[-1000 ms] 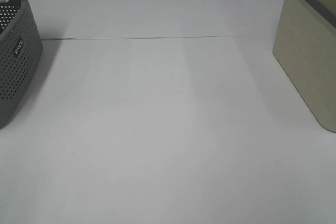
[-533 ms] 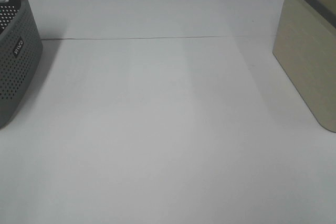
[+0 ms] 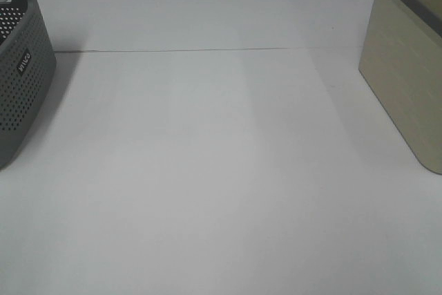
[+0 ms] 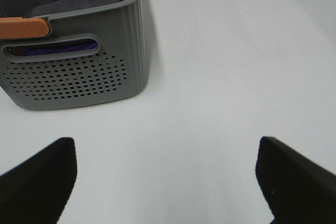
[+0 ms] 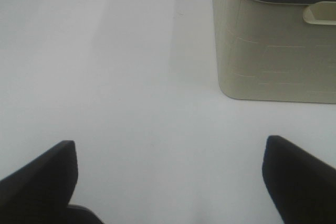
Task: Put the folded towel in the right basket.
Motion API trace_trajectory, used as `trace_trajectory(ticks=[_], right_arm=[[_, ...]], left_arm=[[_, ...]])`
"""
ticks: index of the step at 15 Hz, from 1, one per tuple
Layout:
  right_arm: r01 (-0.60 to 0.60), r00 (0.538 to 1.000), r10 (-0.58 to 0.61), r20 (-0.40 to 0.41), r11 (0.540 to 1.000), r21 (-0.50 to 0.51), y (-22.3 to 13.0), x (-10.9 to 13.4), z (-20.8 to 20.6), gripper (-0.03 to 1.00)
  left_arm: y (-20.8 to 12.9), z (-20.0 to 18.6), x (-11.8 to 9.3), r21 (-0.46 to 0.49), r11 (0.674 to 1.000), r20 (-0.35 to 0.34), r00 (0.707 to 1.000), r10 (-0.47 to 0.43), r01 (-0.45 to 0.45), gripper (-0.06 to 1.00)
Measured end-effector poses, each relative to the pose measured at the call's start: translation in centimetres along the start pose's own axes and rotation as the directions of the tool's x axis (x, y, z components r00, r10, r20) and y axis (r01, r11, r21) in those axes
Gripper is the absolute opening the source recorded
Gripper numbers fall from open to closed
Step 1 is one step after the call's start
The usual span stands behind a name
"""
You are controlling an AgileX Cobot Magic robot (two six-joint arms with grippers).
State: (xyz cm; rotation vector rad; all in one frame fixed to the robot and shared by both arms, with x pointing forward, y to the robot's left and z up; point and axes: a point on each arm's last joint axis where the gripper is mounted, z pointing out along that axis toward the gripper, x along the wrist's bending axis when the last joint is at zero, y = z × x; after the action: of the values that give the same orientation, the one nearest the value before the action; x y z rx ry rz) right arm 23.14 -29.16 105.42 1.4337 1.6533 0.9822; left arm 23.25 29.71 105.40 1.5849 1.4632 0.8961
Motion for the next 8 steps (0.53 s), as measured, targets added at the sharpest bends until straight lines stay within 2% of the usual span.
trace_trajectory(ticks=[8], right_arm=[[0.000, 1.000, 0.000, 0.000, 1.000, 0.000, 0.00, 0.00, 0.00, 0.89]], left_arm=[[0.00, 0.00, 0.00, 0.000, 1.000, 0.000, 1.000, 0.000, 0.000, 0.88]])
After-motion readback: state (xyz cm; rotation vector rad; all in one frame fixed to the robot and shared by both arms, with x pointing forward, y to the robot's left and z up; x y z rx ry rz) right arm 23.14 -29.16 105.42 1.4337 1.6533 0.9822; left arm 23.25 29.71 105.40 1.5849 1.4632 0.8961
